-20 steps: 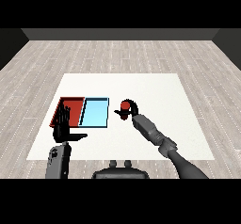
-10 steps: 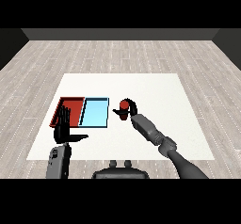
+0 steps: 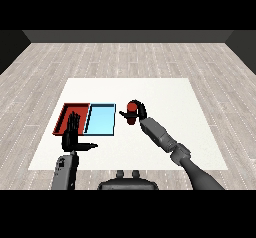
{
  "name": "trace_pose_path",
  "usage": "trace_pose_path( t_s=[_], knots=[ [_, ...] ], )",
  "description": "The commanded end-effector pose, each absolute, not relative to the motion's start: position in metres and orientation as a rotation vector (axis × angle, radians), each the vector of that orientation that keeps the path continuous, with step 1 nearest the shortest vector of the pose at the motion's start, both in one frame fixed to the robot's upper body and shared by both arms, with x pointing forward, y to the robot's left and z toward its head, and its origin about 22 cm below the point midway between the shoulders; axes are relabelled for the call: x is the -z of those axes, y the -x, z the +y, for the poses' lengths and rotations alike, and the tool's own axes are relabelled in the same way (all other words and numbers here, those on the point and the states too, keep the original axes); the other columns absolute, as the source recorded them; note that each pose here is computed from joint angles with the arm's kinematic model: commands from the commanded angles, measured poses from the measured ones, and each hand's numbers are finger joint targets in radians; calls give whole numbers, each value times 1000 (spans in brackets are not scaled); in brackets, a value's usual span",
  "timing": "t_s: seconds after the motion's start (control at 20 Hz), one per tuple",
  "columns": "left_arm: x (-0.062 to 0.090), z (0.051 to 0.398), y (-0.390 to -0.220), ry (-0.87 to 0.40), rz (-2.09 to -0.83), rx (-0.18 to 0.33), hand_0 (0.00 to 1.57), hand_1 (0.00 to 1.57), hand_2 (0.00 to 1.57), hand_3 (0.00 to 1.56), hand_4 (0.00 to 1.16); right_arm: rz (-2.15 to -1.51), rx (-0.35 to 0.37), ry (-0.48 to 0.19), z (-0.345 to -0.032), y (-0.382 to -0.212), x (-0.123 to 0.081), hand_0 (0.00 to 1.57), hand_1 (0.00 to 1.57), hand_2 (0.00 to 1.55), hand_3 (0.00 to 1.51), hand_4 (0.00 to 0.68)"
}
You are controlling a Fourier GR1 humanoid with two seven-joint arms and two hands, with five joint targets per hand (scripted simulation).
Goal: Pick the red can and put it in the red box
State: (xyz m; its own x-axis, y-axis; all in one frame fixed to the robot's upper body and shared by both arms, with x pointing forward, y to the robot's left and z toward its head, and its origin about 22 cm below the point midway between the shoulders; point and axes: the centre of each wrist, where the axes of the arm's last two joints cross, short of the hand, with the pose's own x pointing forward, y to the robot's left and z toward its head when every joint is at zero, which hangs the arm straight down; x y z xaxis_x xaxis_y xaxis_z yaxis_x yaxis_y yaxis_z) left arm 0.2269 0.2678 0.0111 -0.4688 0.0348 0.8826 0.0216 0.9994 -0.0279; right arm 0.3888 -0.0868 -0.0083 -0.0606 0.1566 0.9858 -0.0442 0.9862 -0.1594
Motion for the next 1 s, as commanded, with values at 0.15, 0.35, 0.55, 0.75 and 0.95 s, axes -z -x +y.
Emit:
trace_pose_path(
  t_s=[0.15, 0.35, 0.55, 0.75, 0.95],
  knots=[
    [-31, 236, -216, 94, -2016, 45, 0, 0, 0, 0, 0, -1735, -188, 76, -107, -387, -20, 1527, 1527, 1455, 1375, 570],
    [-33, 235, -227, 189, -1967, 98, 0, 0, 0, 0, 0, -1799, -185, 79, -112, -369, -30, 1538, 1538, 1464, 1394, 574],
    [-46, 201, -225, 228, -1945, 121, 0, 0, 0, 0, 0, -1835, -164, 107, -140, -349, -48, 1514, 1514, 1467, 1407, 570],
    [-72, 181, -227, 232, -1958, 106, 0, 0, 0, 0, 0, -1889, -162, 121, -148, -333, -70, 1494, 1494, 1455, 1401, 582],
    [-65, 164, -232, 240, -1902, 161, 0, 0, 0, 0, 0, -1895, -135, 117, -155, -321, -90, 1494, 1494, 1455, 1401, 582]
  ],
)
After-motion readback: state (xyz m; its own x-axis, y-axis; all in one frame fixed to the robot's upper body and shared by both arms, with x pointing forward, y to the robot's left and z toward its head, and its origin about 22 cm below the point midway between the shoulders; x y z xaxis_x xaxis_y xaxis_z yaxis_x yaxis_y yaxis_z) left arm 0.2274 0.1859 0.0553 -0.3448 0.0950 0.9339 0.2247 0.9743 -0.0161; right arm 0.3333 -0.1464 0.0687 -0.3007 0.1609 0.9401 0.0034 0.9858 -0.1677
